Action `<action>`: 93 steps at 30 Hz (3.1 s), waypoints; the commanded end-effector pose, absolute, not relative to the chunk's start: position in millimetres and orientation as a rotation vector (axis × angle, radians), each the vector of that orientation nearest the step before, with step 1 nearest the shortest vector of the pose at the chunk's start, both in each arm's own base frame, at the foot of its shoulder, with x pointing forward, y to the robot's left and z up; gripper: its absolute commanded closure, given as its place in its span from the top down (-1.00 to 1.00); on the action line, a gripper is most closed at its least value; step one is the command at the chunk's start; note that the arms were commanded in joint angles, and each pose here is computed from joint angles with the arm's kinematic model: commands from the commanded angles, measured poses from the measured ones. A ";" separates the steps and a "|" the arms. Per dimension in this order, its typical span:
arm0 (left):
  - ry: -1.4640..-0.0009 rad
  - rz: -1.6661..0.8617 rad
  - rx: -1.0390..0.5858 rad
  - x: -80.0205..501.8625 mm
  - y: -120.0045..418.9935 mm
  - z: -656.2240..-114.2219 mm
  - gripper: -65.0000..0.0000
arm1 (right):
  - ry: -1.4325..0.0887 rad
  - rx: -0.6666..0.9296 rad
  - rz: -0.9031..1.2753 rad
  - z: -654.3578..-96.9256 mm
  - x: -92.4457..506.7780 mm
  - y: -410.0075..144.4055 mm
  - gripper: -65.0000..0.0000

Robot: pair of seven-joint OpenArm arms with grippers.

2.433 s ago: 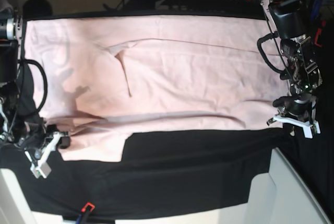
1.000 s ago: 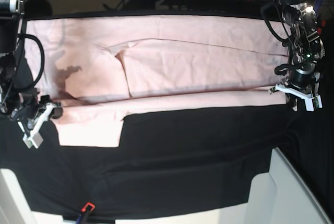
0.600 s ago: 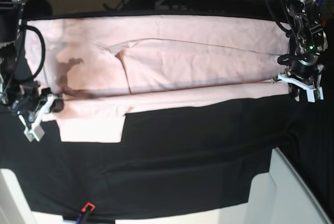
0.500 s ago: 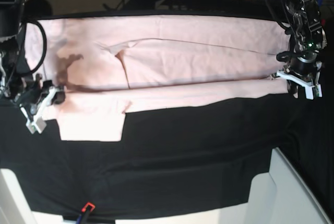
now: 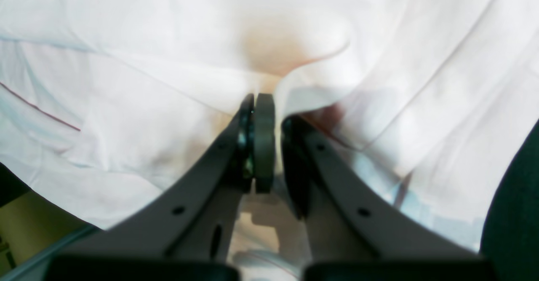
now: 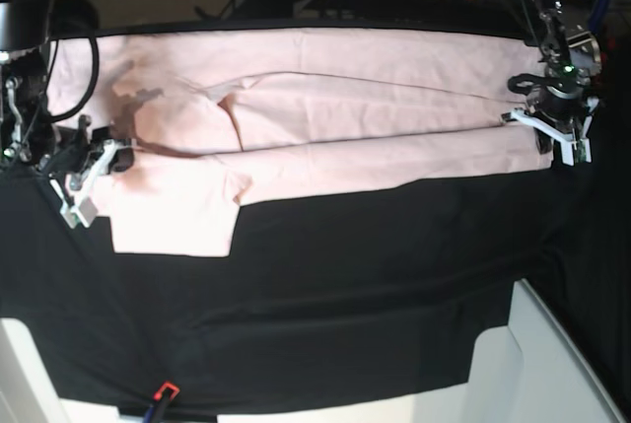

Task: Fold the T-shirt properly
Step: 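Fold the grasped edge toward the collar edge with both grippers, then release the shirt and move the right gripper to the loose sleeve flap, then push the sleeve flap onto the folded shirt with the right gripper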

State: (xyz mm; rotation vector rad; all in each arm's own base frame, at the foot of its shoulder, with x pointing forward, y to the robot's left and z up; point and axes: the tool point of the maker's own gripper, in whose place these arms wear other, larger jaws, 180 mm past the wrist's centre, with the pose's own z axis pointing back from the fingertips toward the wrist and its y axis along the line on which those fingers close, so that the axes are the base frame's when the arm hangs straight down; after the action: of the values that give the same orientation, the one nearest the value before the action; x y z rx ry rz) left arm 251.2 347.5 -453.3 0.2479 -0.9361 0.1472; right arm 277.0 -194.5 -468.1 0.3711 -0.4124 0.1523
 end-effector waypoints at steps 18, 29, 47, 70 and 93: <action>-1.019 0.164 0.266 275.8 352.0 -450.6 -1.00 | -0.441 0.360 0.092 -462.8 282.5 -201.8 -1.00; -1.005 0.151 0.287 280.6 358.9 -434.3 -0.79 | -0.426 0.355 -0.158 -453.1 277.3 -224.6 -0.01; -1.050 0.297 0.320 275.3 373.9 -363.4 -0.11 | -0.600 0.338 -0.092 -400.0 401.8 -239.5 0.07; -1.009 0.352 0.375 242.9 397.9 -368.6 -0.11 | -0.520 0.347 -0.067 -472.8 403.1 -216.3 0.44; -1.013 0.350 0.377 244.2 398.9 -367.0 -0.11 | -0.507 0.382 0.196 -443.0 377.6 -162.2 -1.00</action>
State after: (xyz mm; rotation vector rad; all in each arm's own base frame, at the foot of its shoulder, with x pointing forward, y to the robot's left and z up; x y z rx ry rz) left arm 236.9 391.2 -384.3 0.3525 -0.9615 0.3593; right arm 359.7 -152.3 -459.6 0.3923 -0.4478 0.2025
